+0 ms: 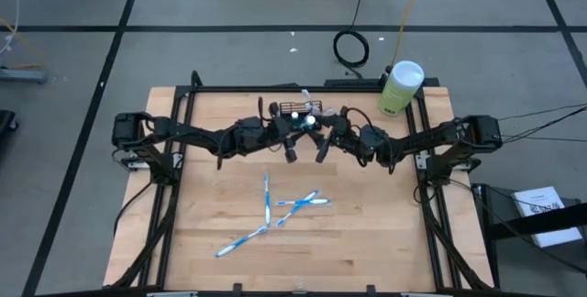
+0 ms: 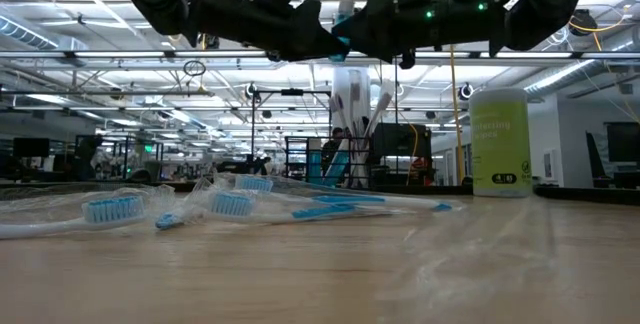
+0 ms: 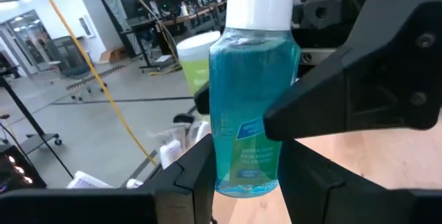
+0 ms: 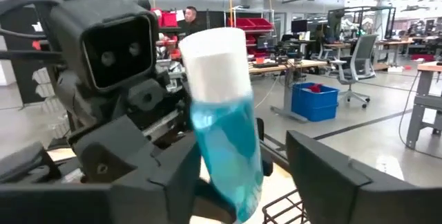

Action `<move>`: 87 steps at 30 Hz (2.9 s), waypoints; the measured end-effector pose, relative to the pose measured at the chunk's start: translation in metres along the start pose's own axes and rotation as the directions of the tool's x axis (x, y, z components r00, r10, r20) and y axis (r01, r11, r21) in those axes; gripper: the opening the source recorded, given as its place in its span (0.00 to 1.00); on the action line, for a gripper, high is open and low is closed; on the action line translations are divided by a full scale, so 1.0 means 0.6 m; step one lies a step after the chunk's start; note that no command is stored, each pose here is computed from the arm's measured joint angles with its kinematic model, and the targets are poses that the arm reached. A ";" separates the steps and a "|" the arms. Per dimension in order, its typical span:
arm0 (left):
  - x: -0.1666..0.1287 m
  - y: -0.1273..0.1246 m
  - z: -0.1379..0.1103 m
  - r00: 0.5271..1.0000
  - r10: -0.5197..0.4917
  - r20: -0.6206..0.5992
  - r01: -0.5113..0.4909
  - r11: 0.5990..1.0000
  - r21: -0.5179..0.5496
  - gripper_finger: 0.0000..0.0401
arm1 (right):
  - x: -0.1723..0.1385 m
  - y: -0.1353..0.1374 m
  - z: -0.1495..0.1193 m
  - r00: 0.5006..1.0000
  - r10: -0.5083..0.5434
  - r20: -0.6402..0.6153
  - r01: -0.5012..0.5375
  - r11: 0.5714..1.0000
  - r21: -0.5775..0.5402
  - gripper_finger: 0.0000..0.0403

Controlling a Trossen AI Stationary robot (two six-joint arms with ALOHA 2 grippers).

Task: Pick & Place toothbrushing station
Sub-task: Put the blue mouthwash into the middle compartment of the wire organizer

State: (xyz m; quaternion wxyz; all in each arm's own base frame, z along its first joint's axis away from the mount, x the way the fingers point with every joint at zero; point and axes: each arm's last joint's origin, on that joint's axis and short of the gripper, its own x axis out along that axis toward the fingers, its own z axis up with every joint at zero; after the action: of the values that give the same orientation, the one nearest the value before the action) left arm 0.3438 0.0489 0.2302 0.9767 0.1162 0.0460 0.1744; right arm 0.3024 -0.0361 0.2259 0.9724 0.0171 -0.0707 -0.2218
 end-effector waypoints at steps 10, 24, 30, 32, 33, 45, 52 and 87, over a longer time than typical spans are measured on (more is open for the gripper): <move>0.000 -0.001 0.002 1.000 -0.003 0.013 0.004 0.995 -0.097 0.35 | 0.001 -0.002 0.001 1.000 0.005 0.006 -0.005 0.999 -0.033 0.20; -0.006 -0.024 0.000 0.998 -0.049 -0.028 0.040 0.967 -0.252 0.54 | -0.001 -0.001 0.004 0.999 0.035 0.010 -0.034 0.997 -0.068 0.19; -0.013 -0.044 -0.023 0.976 -0.131 -0.174 0.075 0.952 -0.297 0.54 | -0.004 -0.001 0.015 0.996 0.081 0.029 -0.079 0.994 -0.081 0.19; -0.016 -0.051 -0.030 0.963 -0.160 -0.215 0.088 0.946 -0.312 0.54 | -0.003 0.000 0.018 0.996 0.085 0.039 -0.082 0.994 -0.078 0.19; -0.017 -0.052 -0.031 0.961 -0.165 -0.224 0.088 0.944 -0.317 0.54 | -0.004 0.000 0.016 0.995 0.094 0.024 -0.092 0.992 -0.083 0.19; -0.061 -0.045 0.012 0.927 -0.278 -0.253 0.194 0.930 -0.313 0.54 | -0.036 0.007 0.022 0.869 0.441 -0.224 -0.452 0.892 0.003 0.19; -0.060 -0.025 0.078 0.914 -0.363 -0.181 0.296 0.902 -0.313 0.54 | -0.044 0.011 0.015 0.791 0.539 -0.290 -0.545 0.836 0.070 0.19; 0.002 -0.027 0.108 0.856 -0.461 -0.232 0.430 0.886 -0.173 0.54 | -0.046 0.016 0.004 0.768 0.546 -0.335 -0.553 0.829 0.081 0.19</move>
State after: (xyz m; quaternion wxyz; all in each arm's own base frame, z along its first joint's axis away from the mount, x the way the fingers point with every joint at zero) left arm 0.3587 0.0208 0.2887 0.9803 0.0214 0.1922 -0.0404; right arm 0.2817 -0.0152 0.2250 0.9916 0.0234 0.1008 0.0778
